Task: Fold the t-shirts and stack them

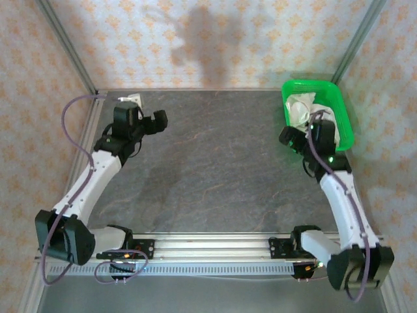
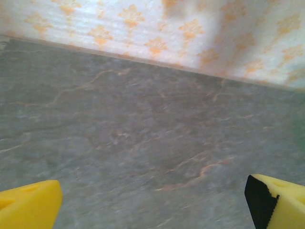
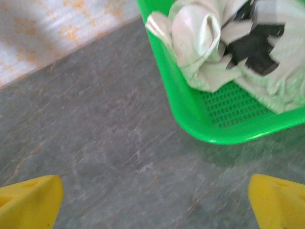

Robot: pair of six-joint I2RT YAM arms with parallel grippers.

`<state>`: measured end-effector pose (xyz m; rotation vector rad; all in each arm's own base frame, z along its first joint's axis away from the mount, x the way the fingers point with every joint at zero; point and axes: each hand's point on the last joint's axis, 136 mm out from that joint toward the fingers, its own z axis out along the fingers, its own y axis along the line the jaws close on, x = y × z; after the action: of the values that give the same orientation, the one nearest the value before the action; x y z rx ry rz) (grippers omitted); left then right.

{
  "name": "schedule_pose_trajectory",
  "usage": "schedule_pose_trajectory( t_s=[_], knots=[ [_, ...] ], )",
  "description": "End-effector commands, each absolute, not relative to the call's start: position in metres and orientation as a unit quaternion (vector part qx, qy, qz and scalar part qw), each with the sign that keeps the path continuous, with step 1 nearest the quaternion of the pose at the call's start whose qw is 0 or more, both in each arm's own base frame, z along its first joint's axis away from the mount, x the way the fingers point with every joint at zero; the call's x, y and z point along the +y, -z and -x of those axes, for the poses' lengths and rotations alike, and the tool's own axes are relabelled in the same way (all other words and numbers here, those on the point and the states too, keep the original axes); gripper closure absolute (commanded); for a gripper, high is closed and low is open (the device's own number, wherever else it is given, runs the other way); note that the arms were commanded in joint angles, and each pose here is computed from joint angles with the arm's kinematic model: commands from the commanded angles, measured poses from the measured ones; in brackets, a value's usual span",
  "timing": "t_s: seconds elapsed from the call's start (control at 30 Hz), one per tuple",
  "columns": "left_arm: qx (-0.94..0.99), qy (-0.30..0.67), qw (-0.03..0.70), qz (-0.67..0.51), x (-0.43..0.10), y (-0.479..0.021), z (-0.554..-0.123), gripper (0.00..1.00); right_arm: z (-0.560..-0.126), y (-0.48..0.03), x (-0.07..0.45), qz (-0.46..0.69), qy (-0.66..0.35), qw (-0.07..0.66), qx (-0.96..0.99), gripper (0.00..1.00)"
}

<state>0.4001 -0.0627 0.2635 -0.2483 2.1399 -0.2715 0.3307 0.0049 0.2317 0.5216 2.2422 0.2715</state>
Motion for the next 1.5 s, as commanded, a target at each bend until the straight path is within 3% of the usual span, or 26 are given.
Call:
schedule_pose_trajectory(
  t_s=[0.0, 0.23, 0.67, 1.03, 1.47],
  knots=[
    [0.911, 0.18, 0.361, 0.086, -0.107, -0.255, -0.391, 0.0, -0.34, -0.229, 0.004, -0.269, -0.143, 0.302, 0.903, 0.0],
    [0.897, 0.222, 0.379, 0.04, -0.149, -0.288, -0.391, 0.0, -0.404, -0.235, -0.024, -0.357, -0.208, 0.288, 0.864, 0.08],
    [0.876, 0.246, 0.416, -0.005, -0.153, -0.327, -0.36, 0.0, -0.492, -0.2, -0.074, -0.46, -0.297, 0.302, 0.78, 0.24],
    [0.872, 0.252, 0.419, -0.004, -0.153, -0.336, -0.354, 0.0, -0.523, -0.162, -0.089, -0.495, -0.281, 0.281, 0.772, 0.5],
    [0.842, 0.3, 0.445, -0.048, -0.172, -0.377, -0.341, 0.0, -0.532, -0.13, -0.104, -0.499, -0.23, 0.26, 0.794, 0.55]
  ],
)
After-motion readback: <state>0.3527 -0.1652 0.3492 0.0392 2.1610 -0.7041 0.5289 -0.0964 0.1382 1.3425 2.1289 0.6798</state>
